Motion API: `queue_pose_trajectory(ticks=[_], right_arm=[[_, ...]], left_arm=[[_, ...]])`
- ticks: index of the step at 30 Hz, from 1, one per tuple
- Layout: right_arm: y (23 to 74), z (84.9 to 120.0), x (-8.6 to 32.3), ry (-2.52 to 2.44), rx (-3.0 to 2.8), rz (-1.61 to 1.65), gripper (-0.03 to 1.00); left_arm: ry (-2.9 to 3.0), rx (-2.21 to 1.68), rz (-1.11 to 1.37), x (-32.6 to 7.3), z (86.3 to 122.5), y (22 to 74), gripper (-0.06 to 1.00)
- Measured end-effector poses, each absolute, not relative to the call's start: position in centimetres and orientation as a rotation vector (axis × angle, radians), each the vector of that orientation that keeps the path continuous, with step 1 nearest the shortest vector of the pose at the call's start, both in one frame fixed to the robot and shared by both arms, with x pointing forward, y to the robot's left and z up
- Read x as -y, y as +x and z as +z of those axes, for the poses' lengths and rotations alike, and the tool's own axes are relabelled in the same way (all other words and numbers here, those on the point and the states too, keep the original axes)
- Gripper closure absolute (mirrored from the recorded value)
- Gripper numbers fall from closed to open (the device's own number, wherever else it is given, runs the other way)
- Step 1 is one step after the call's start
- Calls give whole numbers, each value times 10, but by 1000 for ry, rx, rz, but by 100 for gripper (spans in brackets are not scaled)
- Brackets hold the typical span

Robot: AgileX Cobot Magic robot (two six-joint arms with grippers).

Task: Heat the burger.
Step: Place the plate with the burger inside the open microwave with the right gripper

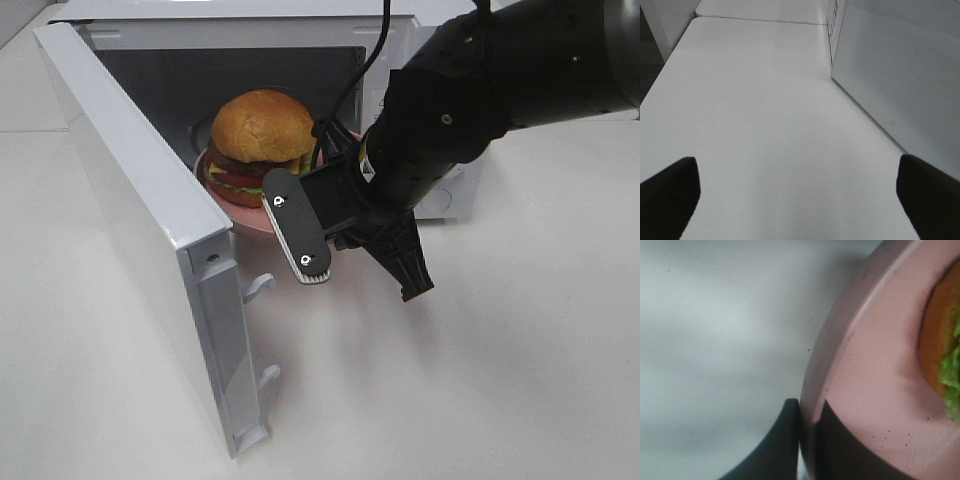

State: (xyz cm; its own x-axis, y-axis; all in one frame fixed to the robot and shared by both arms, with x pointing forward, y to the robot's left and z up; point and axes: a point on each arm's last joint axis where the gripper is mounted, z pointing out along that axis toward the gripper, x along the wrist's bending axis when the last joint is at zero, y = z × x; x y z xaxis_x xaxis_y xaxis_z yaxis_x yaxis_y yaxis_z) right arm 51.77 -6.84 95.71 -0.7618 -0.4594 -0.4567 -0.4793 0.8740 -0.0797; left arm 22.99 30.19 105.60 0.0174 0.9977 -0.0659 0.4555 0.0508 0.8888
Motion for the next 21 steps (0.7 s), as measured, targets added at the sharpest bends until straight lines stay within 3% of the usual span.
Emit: queue_pose_trajectory(ticks=[21], right_arm=[[556,962,45,-710,-2519,45,91]], left_arm=[[1513,-1548,878,-302,1056,230,-5]])
